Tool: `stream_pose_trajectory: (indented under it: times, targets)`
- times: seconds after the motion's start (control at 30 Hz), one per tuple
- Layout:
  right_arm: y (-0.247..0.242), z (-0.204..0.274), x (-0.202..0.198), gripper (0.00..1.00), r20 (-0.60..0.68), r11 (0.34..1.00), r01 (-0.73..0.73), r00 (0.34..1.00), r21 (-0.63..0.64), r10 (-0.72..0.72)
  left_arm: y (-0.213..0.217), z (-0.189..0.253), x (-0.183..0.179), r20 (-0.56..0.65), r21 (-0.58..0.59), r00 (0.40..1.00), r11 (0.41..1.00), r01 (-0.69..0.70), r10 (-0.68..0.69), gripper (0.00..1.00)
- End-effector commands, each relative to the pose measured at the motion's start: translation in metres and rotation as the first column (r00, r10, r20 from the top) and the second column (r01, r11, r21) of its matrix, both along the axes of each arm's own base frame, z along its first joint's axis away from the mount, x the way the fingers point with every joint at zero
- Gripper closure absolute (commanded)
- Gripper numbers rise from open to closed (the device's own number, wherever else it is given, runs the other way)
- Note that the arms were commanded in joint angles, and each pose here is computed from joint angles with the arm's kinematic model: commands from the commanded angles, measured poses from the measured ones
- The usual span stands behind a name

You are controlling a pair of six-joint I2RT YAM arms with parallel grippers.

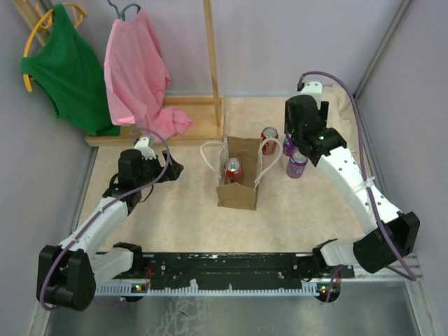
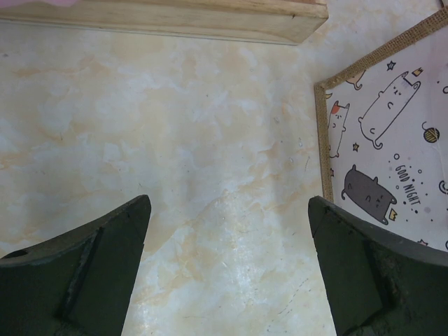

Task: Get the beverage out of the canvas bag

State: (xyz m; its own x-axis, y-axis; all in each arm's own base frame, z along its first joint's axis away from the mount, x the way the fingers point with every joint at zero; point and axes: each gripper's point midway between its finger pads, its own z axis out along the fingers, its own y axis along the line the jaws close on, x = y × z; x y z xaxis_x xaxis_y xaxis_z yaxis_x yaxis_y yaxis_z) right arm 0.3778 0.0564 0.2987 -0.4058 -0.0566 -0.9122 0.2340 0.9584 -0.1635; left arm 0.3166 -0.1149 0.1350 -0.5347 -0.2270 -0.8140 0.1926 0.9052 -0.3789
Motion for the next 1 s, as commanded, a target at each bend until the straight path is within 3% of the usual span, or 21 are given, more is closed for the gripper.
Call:
stream_pose_trajectory:
  times: [0.0,0.37,0.67,0.97]
  targets:
    - [0.013,0.019,-0.004,1.0,0.085,0.993,-0.051,0.995,0.109,0.042,-0.006,0.007,0.001,0.023,-0.019,1.0,1.0,0.021,-0.021,0.0]
    - [0.059,-0.046,-0.007,1.0,-0.035,0.947,-0.225,0.97,0.231,0.239,-0.007,0.006,0.001,0.021,-0.022,1.0,1.0,0.021,-0.021,0.0]
    - [0.088,-0.074,0.001,1.0,-0.094,0.925,-0.296,0.941,0.238,0.325,-0.01,0.006,0.002,0.017,-0.027,1.0,0.999,0.024,-0.024,0.0]
    - [0.098,-0.118,0.013,1.0,-0.186,0.935,-0.276,0.929,0.222,0.319,-0.011,0.007,0.004,0.018,-0.02,0.999,0.999,0.027,-0.027,0.0]
